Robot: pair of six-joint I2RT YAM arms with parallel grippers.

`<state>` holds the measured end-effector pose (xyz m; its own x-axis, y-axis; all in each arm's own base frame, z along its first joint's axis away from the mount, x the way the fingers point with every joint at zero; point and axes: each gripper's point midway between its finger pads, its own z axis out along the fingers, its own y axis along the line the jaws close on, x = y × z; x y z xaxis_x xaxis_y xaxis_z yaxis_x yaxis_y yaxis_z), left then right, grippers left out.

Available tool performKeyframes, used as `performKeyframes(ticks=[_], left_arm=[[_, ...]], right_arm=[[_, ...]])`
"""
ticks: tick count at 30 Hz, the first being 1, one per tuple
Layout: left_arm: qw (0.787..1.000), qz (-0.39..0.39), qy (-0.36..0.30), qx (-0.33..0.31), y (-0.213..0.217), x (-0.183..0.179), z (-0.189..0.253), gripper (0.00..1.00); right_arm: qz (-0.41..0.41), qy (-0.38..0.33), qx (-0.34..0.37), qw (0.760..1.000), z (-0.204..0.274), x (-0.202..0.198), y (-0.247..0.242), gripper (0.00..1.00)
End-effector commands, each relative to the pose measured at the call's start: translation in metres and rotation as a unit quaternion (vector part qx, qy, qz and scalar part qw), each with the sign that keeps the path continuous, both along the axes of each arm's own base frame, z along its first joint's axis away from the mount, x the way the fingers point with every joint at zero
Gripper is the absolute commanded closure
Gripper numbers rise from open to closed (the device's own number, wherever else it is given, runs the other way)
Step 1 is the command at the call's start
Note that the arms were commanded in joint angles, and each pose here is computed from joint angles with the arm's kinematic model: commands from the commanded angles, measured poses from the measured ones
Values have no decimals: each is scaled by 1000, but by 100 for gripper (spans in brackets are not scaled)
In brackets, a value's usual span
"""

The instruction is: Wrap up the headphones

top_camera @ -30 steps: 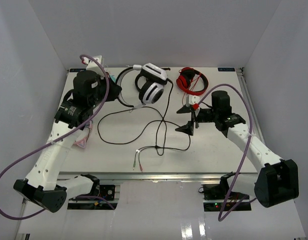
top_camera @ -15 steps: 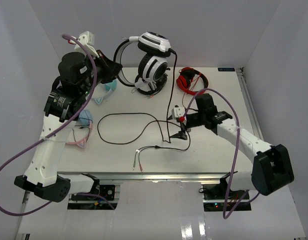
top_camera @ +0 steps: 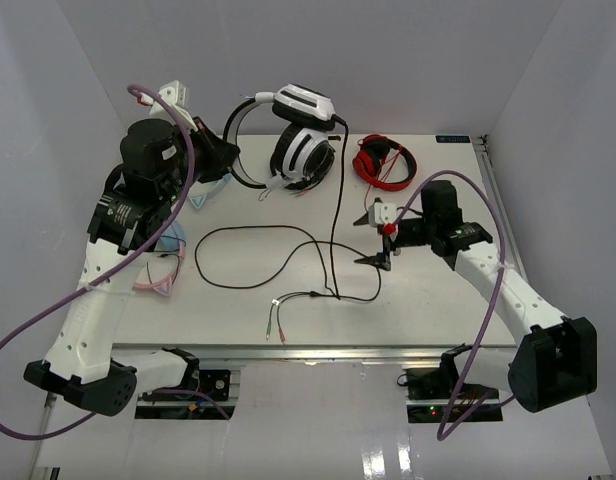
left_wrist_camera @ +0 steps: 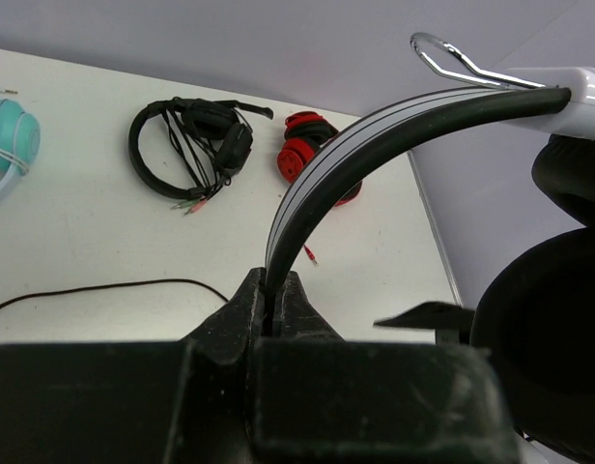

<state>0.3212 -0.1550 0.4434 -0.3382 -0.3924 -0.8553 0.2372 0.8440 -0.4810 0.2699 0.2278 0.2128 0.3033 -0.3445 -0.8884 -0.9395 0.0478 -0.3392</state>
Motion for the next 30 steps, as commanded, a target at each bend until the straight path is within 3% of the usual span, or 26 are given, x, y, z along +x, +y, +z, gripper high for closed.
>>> performKeyframes(ticks=[1, 3, 5, 16, 22, 23, 24, 27, 30], left_arm=[[998, -4, -45, -47, 1, -13, 34, 100], [997, -12, -41, -56, -4, -12, 32, 100], [997, -28, -37, -65, -10, -14, 30, 100], [995, -21, -34, -88, -14, -5, 28, 100], [994, -10, -33, -100, -16, 7, 25, 100], [994, -7, -35, -104, -16, 8, 27, 100], [993, 2, -35, -109, -14, 10, 27, 100], [991, 48, -41, -119, 0, 18, 25, 100], [990, 99, -44, -95, 16, 31, 5, 100]], right_arm=[[191, -7, 39, 981, 7, -91, 26, 10], [151, 13, 29, 988, -6, -87, 28, 10], [149, -12, 42, 988, 2, -84, 36, 10], [228, 77, 81, 967, 0, -125, 59, 7], [220, 116, 89, 964, -5, -132, 66, 1], [213, 122, 87, 965, -8, -132, 67, 5], [205, 119, 87, 968, -10, -130, 69, 17], [117, 103, 70, 985, -16, -101, 70, 89], [-41, 39, 23, 998, -10, -43, 53, 92]])
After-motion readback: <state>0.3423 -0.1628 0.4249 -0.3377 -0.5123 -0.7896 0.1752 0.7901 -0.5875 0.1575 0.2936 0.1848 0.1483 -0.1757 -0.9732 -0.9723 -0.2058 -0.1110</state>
